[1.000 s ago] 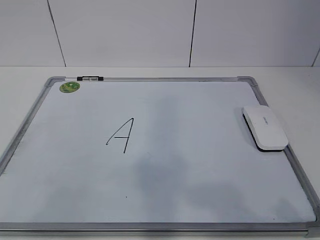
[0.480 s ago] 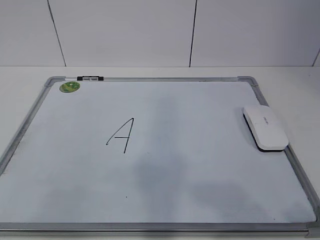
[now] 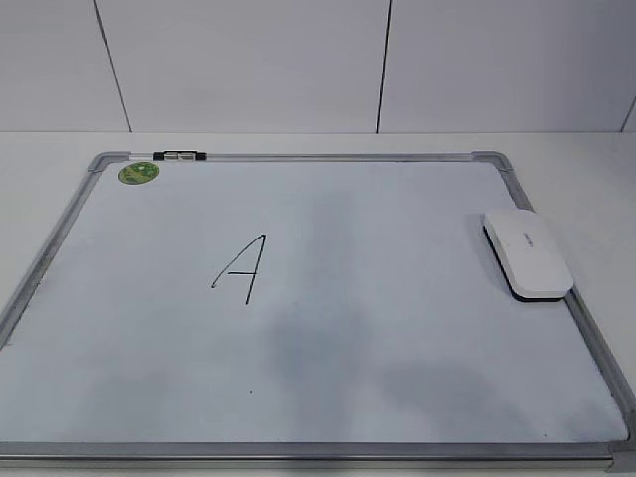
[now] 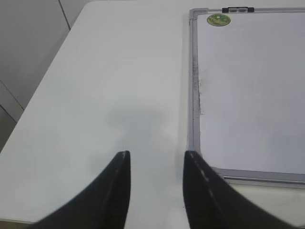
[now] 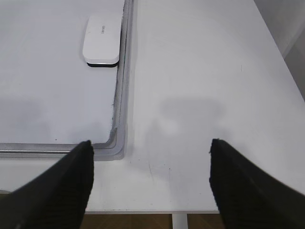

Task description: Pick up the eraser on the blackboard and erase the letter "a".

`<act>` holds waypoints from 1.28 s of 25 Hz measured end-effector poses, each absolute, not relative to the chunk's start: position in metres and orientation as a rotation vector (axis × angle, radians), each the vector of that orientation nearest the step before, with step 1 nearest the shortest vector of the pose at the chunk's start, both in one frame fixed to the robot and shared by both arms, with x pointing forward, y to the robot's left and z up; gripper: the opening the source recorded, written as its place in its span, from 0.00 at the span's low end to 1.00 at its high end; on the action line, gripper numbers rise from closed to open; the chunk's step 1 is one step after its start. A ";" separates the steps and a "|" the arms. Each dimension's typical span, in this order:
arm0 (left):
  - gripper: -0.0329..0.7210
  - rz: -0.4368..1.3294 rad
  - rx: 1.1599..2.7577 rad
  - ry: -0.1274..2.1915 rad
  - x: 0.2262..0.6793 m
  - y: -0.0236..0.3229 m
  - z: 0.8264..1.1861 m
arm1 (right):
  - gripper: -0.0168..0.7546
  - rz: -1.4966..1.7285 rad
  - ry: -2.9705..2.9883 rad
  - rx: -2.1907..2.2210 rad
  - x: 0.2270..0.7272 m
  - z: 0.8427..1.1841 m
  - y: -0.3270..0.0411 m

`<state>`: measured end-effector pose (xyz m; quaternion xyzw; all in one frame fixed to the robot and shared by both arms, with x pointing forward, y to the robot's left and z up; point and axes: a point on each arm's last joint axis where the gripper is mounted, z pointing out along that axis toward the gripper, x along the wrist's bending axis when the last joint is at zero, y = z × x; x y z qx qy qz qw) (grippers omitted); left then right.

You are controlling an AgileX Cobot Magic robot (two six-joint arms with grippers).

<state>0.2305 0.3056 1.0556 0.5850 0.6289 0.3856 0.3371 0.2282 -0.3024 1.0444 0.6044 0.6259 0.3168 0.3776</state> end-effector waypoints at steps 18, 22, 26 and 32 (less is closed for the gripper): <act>0.39 1.005 1.525 1.639 0.231 0.306 1.056 | 0.78 0.810 1.600 1.545 0.228 1.044 -0.302; 0.39 1.005 1.525 1.639 0.231 0.306 1.056 | 0.78 0.810 1.600 1.545 0.228 1.044 -0.302; 0.39 1.005 1.525 1.639 0.231 0.306 1.056 | 0.78 0.810 1.600 1.545 0.228 1.044 -0.302; 0.39 1.005 1.525 1.639 0.231 0.306 1.056 | 0.78 0.810 1.600 1.545 0.228 1.044 -0.302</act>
